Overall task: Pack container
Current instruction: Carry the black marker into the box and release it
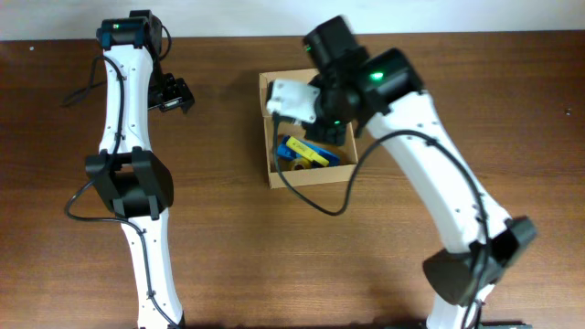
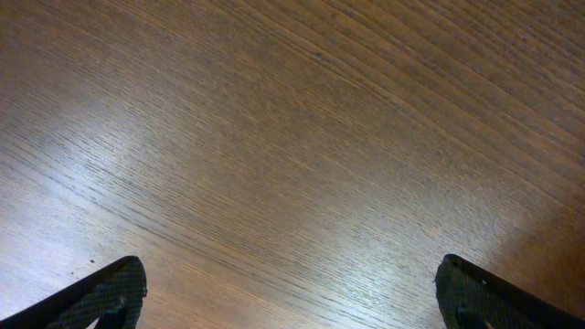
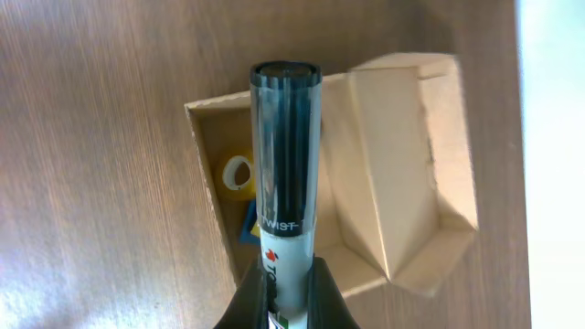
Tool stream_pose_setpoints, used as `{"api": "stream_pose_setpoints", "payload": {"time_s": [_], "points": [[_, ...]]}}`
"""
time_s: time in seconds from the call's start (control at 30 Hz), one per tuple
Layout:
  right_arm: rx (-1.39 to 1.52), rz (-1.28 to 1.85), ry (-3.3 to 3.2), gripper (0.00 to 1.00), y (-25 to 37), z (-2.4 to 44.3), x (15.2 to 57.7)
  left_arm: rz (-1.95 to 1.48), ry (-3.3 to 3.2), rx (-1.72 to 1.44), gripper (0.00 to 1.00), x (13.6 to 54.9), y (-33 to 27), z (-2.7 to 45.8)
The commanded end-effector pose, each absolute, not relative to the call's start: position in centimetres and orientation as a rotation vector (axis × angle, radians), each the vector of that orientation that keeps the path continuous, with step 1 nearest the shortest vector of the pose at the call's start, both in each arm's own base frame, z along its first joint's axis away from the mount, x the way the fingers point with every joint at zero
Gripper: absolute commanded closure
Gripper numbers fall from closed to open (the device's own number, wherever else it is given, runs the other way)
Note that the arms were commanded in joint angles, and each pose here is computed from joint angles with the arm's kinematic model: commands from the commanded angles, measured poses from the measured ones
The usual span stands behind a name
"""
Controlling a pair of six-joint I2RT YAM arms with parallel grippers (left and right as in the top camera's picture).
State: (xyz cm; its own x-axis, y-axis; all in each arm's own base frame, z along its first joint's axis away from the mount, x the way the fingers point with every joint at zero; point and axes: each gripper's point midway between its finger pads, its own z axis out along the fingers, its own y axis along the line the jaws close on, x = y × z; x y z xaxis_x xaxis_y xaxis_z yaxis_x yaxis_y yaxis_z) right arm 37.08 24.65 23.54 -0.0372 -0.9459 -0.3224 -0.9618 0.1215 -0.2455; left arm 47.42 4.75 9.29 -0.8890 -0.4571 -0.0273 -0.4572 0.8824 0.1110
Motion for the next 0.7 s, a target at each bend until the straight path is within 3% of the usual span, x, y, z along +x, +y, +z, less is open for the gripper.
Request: {"api": "stream_pose_setpoints", "payload": {"time_s": [0.0, 0.67], "points": [[-1.963, -0.017, 1.983, 0.96, 24.7, 21.1, 38.0, 0.184, 3.028, -0.718, 0.00, 47.5, 4.9, 10.3], [-2.090, 0.079, 2.237, 0.96, 24.2, 7.3, 40.3, 0.184, 3.028, -0.718, 0.00, 47.5, 4.9, 10.3]]}}
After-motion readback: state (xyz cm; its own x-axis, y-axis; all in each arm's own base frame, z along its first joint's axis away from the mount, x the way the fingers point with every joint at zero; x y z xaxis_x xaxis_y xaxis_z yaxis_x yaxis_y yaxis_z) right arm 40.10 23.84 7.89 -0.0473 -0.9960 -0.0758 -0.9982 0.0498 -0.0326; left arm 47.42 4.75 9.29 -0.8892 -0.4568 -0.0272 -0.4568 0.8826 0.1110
